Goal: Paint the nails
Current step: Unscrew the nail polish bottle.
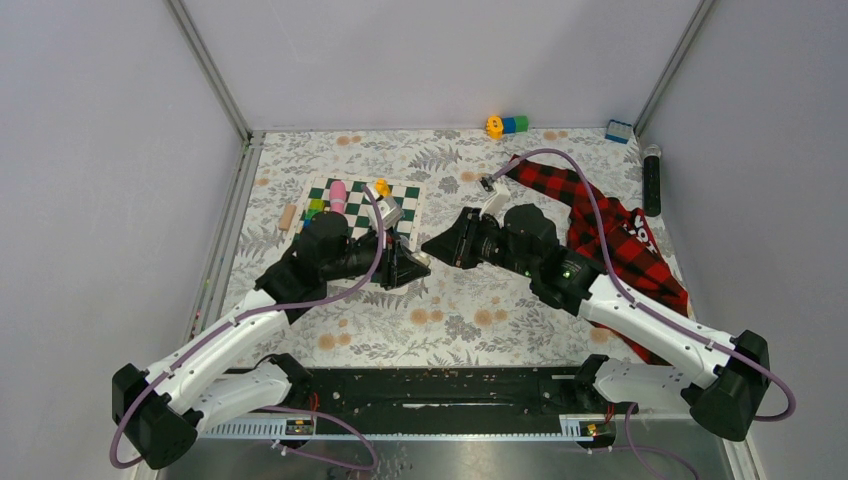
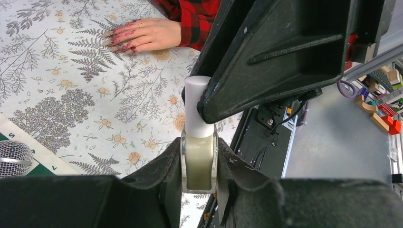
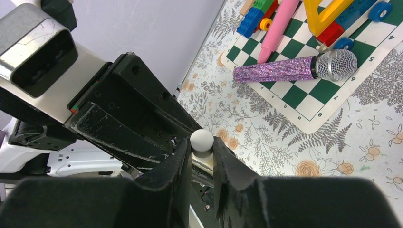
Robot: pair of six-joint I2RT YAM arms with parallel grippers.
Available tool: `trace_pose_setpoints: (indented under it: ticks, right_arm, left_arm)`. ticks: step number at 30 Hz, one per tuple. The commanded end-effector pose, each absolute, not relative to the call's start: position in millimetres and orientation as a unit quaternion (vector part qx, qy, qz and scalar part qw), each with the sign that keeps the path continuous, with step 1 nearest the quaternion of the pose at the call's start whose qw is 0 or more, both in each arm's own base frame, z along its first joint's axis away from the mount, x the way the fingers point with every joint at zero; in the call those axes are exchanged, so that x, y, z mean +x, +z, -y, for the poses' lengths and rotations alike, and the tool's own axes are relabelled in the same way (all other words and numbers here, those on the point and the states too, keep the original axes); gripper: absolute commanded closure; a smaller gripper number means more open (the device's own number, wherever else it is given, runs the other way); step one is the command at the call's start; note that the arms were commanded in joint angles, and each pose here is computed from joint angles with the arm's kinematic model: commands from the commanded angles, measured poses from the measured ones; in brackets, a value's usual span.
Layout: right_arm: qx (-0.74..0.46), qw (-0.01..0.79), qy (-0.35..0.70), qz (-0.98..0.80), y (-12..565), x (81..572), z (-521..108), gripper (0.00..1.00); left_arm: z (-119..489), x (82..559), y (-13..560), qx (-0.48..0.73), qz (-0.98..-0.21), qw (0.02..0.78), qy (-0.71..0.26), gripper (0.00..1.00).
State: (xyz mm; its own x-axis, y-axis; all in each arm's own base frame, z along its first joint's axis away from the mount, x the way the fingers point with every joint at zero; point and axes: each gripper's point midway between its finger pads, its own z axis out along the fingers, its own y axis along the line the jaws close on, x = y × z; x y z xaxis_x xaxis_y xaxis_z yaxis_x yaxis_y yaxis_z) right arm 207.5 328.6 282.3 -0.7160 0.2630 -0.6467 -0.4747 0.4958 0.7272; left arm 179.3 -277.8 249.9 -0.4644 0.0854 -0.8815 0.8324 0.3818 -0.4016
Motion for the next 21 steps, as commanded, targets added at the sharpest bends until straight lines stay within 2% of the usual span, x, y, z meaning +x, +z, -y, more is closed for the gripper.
trace_pose_setpoints:
  ticks: [1, 15, 21]
  right_arm:
    - [-0.113, 0.398, 0.531, -0.739, 312, 200, -337, 1.00]
    - [-0.274, 0.417, 0.586, -0.638, 355, 151, -338, 1.00]
    - [-0.345, 0.385, 0.609, -0.602, 362, 128, -344, 1.00]
  left_arm:
    - [290, 157, 296, 0.365, -0.640, 0.427, -0.524, 1.00]
    - [286, 96, 332, 0.454, -0.515, 0.387, -0.615, 1.00]
    - [280, 76, 340, 0.482, -0.477, 0.365, -0.638, 1.00]
